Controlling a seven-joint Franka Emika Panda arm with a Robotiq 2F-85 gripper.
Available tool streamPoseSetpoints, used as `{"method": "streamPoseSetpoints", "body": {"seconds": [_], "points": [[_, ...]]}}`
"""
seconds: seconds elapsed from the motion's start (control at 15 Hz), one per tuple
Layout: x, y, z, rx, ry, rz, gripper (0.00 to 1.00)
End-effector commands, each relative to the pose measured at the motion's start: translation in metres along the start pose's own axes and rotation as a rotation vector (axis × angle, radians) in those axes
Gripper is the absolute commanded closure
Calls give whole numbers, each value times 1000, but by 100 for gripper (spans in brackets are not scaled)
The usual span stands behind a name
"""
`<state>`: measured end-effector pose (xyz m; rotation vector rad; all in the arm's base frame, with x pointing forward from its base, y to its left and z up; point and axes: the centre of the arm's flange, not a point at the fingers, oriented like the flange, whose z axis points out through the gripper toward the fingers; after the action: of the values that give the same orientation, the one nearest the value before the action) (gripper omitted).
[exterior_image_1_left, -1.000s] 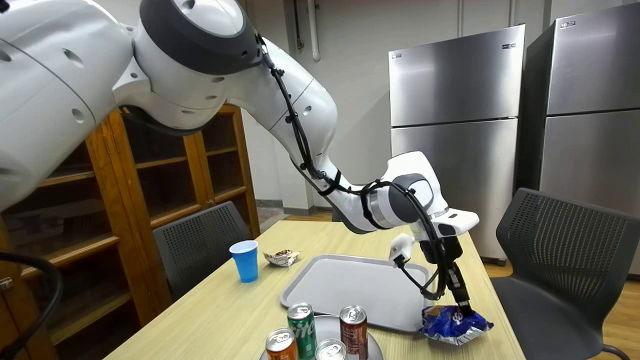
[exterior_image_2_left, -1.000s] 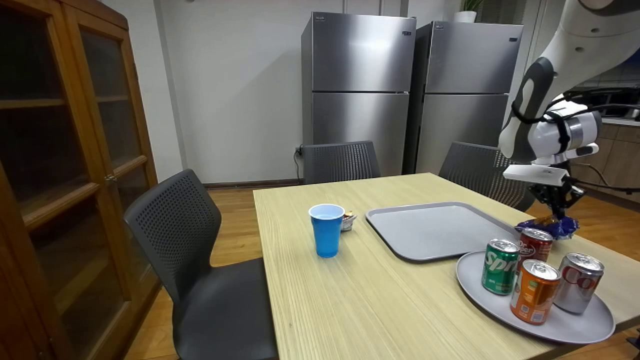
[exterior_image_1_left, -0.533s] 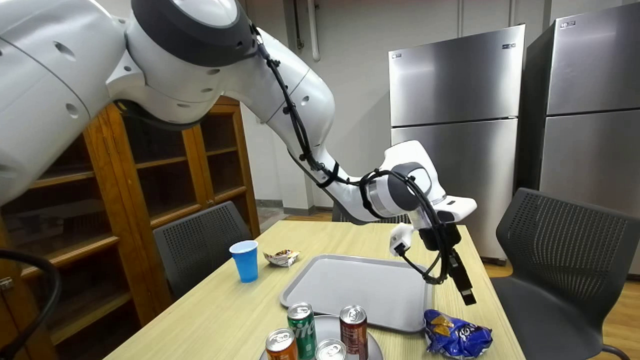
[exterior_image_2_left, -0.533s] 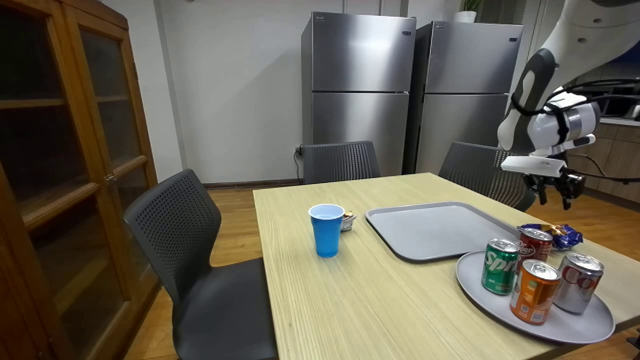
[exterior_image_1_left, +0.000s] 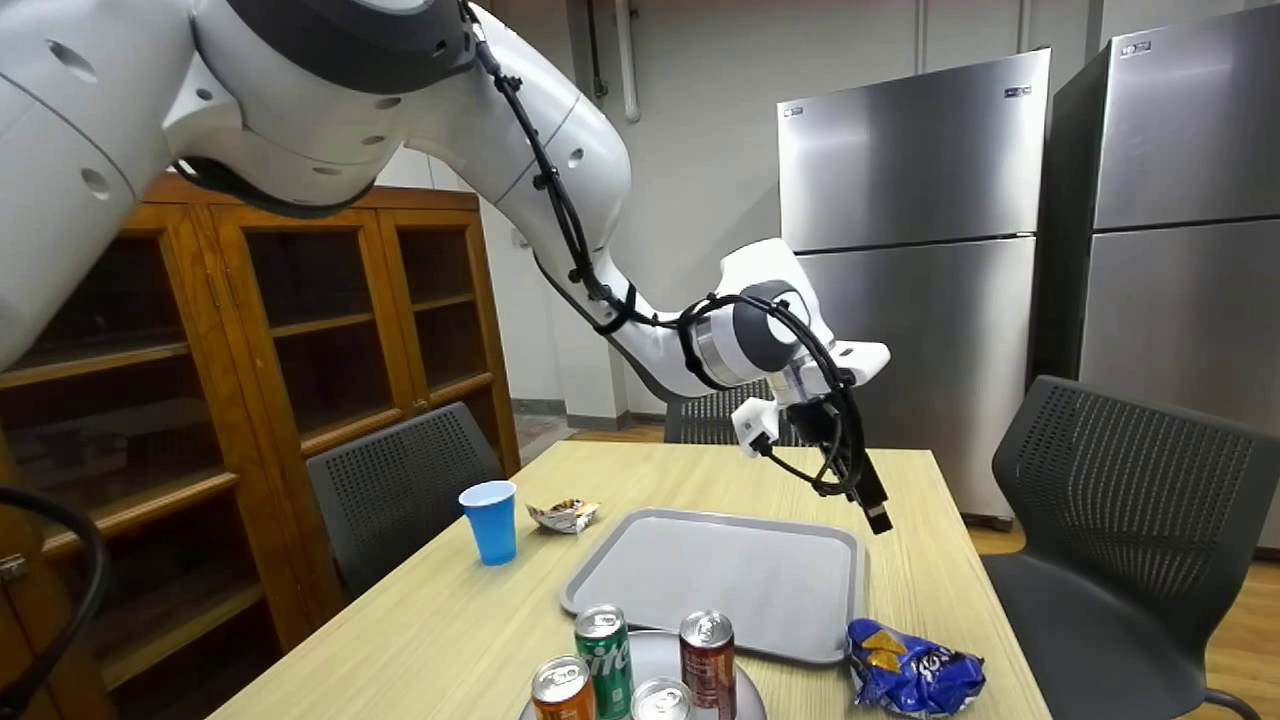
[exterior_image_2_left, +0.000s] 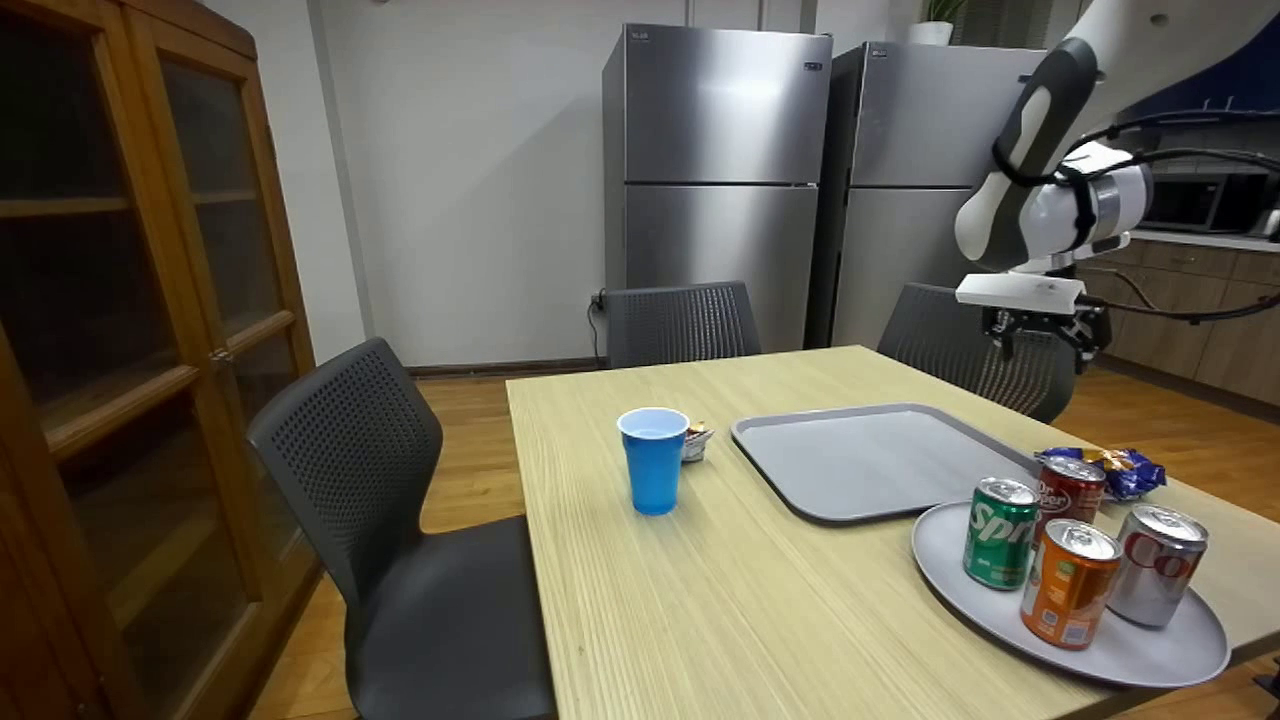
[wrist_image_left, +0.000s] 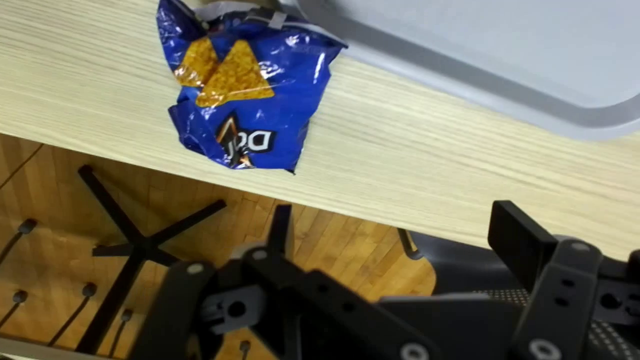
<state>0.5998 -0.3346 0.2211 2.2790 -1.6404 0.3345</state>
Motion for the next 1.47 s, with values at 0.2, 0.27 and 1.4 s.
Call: {"method": "streamPoseSetpoints", "body": {"seconds": [0.2, 0.27, 1.4], "points": [[-47, 2, -30, 178, -109, -234, 0], [-55, 4, -33, 204, -126, -277, 0], [-146, 89, -52, 222, -298, -683, 0]]}}
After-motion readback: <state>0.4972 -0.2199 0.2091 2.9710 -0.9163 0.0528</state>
